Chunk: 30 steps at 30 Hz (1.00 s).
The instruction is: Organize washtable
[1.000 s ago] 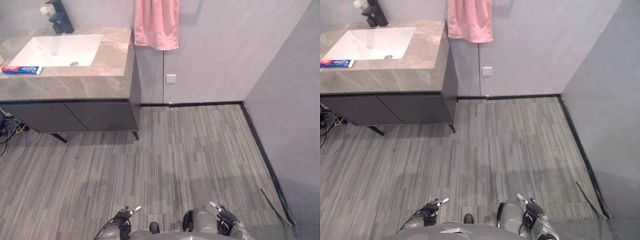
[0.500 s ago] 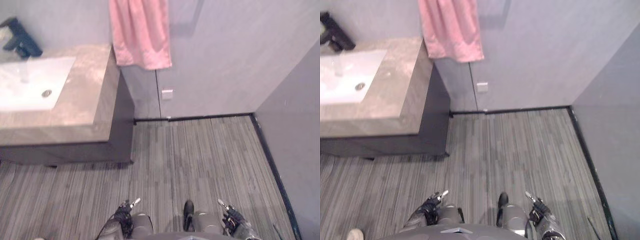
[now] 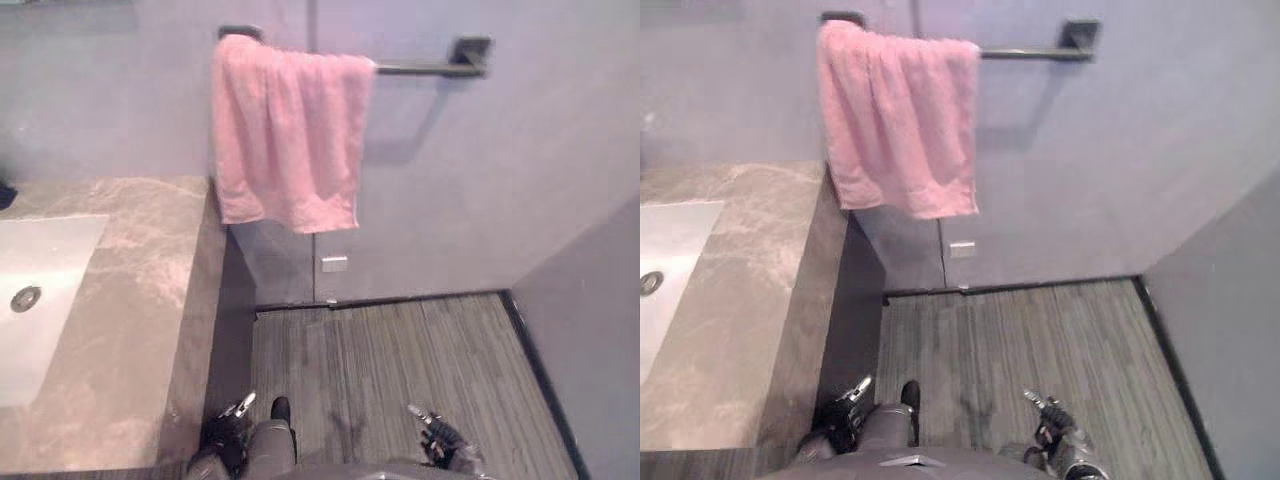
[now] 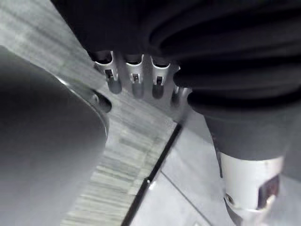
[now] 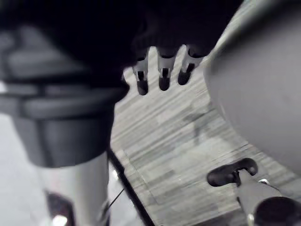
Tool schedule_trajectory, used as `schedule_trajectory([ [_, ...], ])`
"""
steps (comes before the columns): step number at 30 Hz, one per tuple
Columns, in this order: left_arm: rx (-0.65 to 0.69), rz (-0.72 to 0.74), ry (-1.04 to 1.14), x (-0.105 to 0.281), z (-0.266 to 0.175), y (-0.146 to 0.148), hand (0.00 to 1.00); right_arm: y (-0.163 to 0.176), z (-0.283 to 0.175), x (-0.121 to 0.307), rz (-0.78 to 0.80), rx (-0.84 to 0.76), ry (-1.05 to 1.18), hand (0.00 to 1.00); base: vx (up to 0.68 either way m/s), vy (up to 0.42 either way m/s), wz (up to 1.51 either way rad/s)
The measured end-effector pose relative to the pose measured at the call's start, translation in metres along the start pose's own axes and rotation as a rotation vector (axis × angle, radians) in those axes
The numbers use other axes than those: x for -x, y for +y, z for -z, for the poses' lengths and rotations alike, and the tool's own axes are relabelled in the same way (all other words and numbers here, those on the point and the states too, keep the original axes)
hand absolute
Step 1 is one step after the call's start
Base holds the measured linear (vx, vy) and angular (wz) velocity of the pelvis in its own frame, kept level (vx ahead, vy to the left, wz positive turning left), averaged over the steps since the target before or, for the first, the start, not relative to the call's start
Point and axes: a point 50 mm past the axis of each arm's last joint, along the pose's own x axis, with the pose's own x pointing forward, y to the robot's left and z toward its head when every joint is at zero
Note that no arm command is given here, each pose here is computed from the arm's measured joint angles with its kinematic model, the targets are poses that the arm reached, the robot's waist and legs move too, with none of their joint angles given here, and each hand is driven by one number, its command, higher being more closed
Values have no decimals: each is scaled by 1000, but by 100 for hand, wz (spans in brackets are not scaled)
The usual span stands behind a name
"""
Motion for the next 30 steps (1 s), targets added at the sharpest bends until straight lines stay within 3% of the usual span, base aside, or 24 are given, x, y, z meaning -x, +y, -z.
schedule_trajectory([
  [4,-190,-6,47,1,4,7,0,1,-14,0,-25,92,-65,0,-143,-152,-30],
  [6,-188,60,72,-2,11,-20,0,-24,-25,2,46,106,-81,0,151,-122,-25],
  [11,-214,56,45,-4,2,-19,0,-36,10,8,88,65,33,0,133,-23,-13],
  [15,-215,64,11,-4,-4,-22,0,-33,7,7,74,97,24,0,107,52,1],
  [21,-208,169,-220,6,-40,-47,0,11,-32,8,-71,290,-176,0,27,28,4],
  [30,-25,368,-861,85,-146,-96,0,116,-149,78,-398,400,-858,0,-8,11,-3],
])
